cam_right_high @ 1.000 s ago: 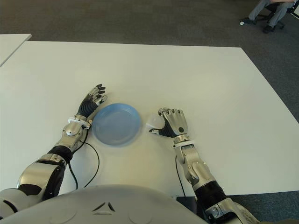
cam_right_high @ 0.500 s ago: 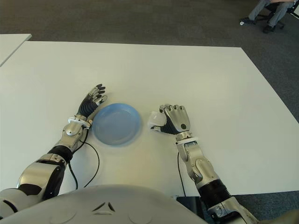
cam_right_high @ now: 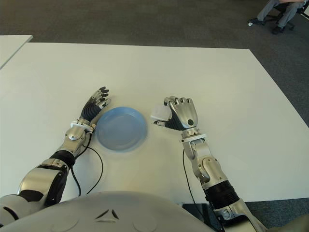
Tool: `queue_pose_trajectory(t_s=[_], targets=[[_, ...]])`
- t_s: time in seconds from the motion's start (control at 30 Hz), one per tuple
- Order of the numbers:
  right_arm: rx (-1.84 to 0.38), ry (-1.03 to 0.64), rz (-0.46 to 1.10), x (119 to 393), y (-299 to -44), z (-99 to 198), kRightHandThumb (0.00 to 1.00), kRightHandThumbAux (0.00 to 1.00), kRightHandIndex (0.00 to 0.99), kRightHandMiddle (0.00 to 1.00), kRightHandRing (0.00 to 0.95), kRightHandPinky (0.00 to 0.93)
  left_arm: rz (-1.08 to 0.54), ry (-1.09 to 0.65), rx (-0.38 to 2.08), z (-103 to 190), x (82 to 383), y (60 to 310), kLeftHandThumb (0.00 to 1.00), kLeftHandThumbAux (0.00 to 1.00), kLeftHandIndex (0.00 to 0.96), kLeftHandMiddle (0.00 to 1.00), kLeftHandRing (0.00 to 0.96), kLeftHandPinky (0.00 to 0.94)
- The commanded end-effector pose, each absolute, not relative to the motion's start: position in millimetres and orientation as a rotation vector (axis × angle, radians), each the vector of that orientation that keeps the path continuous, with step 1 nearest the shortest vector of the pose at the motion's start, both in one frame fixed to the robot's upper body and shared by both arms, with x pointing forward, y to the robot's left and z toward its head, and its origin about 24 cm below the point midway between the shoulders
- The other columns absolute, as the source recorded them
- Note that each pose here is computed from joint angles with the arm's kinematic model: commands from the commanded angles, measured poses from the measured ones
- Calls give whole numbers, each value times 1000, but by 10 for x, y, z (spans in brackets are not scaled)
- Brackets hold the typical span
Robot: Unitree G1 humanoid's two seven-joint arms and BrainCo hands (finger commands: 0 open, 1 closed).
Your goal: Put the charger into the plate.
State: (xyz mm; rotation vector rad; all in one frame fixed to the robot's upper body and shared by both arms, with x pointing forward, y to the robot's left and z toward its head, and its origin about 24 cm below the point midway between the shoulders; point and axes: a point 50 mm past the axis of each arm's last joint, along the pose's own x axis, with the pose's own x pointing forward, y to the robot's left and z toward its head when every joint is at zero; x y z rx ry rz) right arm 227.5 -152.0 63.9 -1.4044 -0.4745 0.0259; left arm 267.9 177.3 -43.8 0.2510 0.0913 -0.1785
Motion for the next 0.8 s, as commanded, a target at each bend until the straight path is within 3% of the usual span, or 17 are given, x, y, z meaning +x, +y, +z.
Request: queue_pose_trajectory(t_s=[0.03,0.8], targets=[[-1397,-523,10,2325,-1458,763,736,710,440,873,876,891,-217,266,217,-750,2418,1691,0,507,3,142,141,130],[-1357,-636,35,2383,-1249,882,740,709,440,870,873,889,-164,274,206,-755,2441,1671,0,493,21,173,168,145]])
